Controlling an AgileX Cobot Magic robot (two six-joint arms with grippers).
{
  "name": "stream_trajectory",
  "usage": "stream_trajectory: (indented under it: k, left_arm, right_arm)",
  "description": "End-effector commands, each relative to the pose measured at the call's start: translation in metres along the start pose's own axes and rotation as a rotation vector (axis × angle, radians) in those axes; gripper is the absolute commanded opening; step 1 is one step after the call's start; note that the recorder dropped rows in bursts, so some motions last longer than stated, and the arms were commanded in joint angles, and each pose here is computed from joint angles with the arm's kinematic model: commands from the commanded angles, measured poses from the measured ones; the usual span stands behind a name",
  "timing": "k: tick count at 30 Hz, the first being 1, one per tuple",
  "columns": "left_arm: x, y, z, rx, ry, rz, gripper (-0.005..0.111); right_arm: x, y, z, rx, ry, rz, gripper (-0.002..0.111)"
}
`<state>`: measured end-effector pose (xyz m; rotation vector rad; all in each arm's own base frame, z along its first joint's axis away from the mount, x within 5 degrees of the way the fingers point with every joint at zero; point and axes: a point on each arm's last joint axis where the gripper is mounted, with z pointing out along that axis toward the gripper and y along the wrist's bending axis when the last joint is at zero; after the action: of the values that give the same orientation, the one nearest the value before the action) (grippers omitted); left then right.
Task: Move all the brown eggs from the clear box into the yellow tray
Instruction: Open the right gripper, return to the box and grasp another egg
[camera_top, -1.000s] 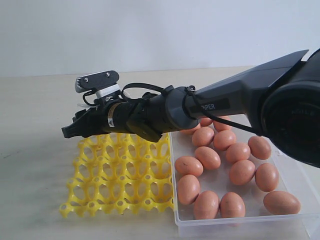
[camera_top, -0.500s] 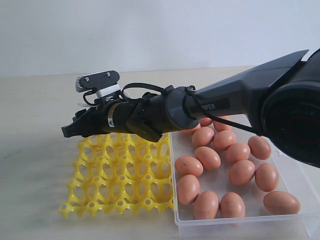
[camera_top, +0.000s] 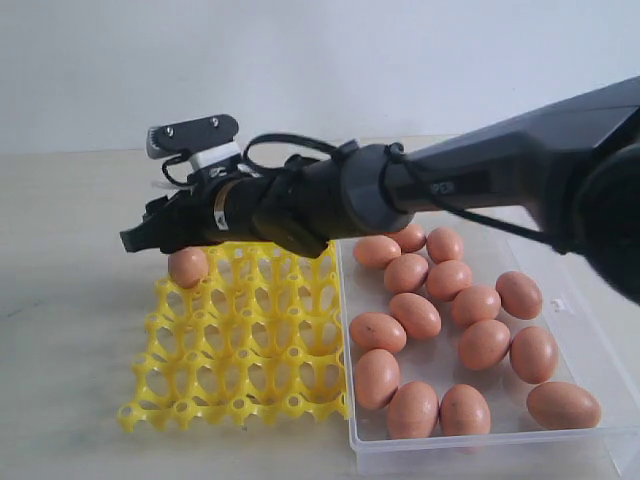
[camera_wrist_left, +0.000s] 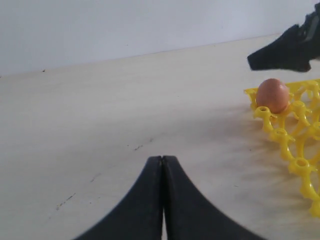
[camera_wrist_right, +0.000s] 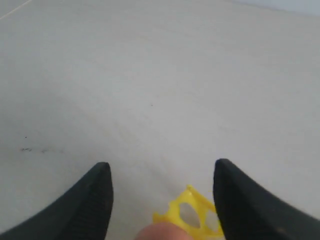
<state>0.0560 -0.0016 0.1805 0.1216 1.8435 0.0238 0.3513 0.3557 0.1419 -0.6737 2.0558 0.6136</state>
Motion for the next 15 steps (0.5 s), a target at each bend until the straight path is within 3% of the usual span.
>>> stream_trajectory:
  k: [1,2,6,9,12,15]
  left_arm:
    - [-0.002,-0.001,0.0,0.009,-0.014,-0.009,0.0]
    - [-0.002,-0.001,0.0,0.009,-0.014,-0.009,0.0]
    - [-0.002,-0.001,0.0,0.009,-0.014,-0.009,0.0]
    - [-0.002,-0.001,0.0,0.009,-0.014,-0.009,0.0]
    - [-0.002,-0.001,0.0,0.009,-0.014,-0.009,0.0]
    - [-0.002,-0.001,0.0,0.009,-0.014,-0.009,0.0]
  right_arm:
    - [-0.051,-0.002,-0.055,0.12,0.037,-0.101,0.016]
    - [-0.059,-0.005,-0.074,0.165,0.07,-0.14,-0.001]
    - [-0.062,-0.028,-0.14,0.333,0.281,-0.161,0.0]
    - [-0.049,-0.055,-0.181,0.415,0.441,-0.055,0.0]
    - [-0.036,-0.083,-0.194,0.461,0.503,0.075,0.006]
    - [-0.022,-0.111,-0.192,0.477,0.552,0.222,0.02]
